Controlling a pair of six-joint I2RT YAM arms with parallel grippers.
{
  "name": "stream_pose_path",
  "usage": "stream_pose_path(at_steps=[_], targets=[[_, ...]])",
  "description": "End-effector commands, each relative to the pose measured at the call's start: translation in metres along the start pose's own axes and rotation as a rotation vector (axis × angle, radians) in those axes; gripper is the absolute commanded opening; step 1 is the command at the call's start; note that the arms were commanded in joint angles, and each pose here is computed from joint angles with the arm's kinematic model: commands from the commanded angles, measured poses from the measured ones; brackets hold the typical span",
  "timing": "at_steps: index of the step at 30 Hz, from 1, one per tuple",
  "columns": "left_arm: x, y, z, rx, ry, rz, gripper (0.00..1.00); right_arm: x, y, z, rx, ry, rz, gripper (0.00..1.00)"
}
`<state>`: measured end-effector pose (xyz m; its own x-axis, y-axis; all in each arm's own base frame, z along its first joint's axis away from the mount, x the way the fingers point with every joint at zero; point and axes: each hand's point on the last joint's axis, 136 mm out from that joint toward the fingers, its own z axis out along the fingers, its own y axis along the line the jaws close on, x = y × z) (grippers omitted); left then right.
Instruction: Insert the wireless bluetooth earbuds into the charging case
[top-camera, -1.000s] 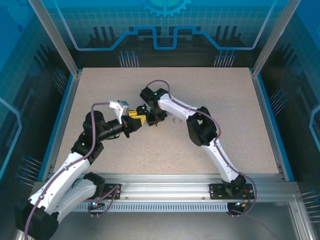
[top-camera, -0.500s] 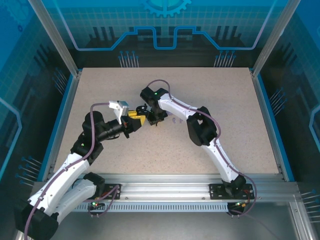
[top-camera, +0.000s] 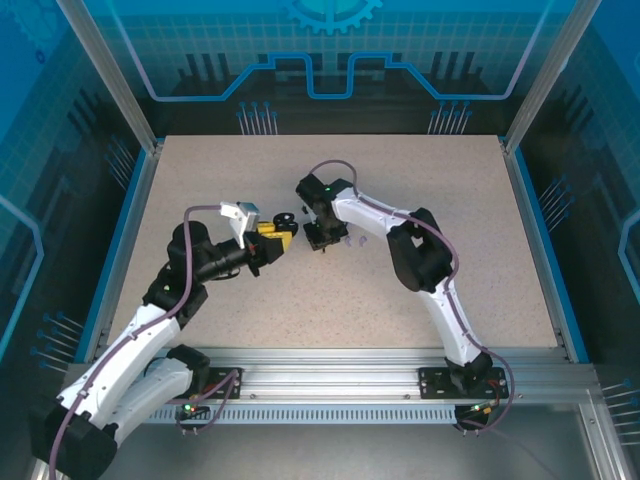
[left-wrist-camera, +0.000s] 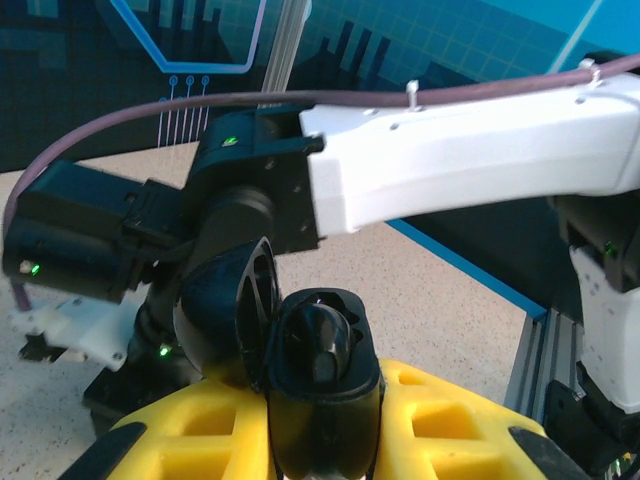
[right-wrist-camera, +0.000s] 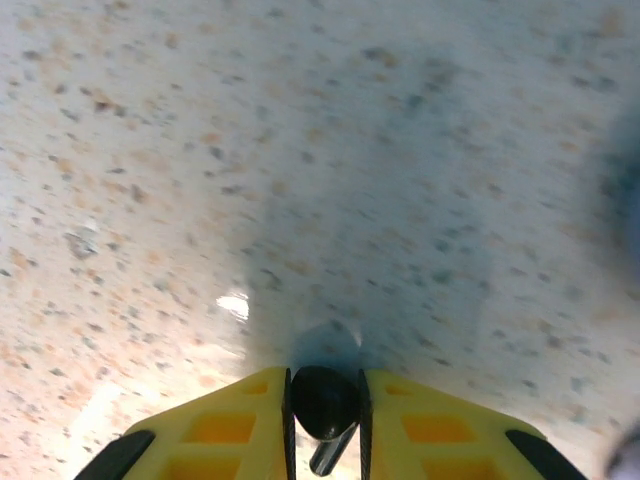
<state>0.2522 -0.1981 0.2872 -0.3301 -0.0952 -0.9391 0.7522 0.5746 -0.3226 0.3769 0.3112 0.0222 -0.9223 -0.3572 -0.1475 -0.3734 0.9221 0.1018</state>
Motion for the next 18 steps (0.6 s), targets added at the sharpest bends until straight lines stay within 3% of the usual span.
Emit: stream_pose_path(at_steps=[1,11,18], targets=[[0.007,0.005,0.002,-0.002,0.011,-0.035,0.12,-0.012,-0.006,-0.028,-0.040,-0.093,0.041,0.22],[0.024,0.015,0.014,0.001,0.059,-0.084,0.11,-0.006,-0.019,-0.062,-0.102,-0.217,0.088,0.21],[0.030,0.019,0.024,0.012,0.065,-0.093,0.11,-0.002,-0.024,-0.108,-0.169,-0.329,0.112,0.21]])
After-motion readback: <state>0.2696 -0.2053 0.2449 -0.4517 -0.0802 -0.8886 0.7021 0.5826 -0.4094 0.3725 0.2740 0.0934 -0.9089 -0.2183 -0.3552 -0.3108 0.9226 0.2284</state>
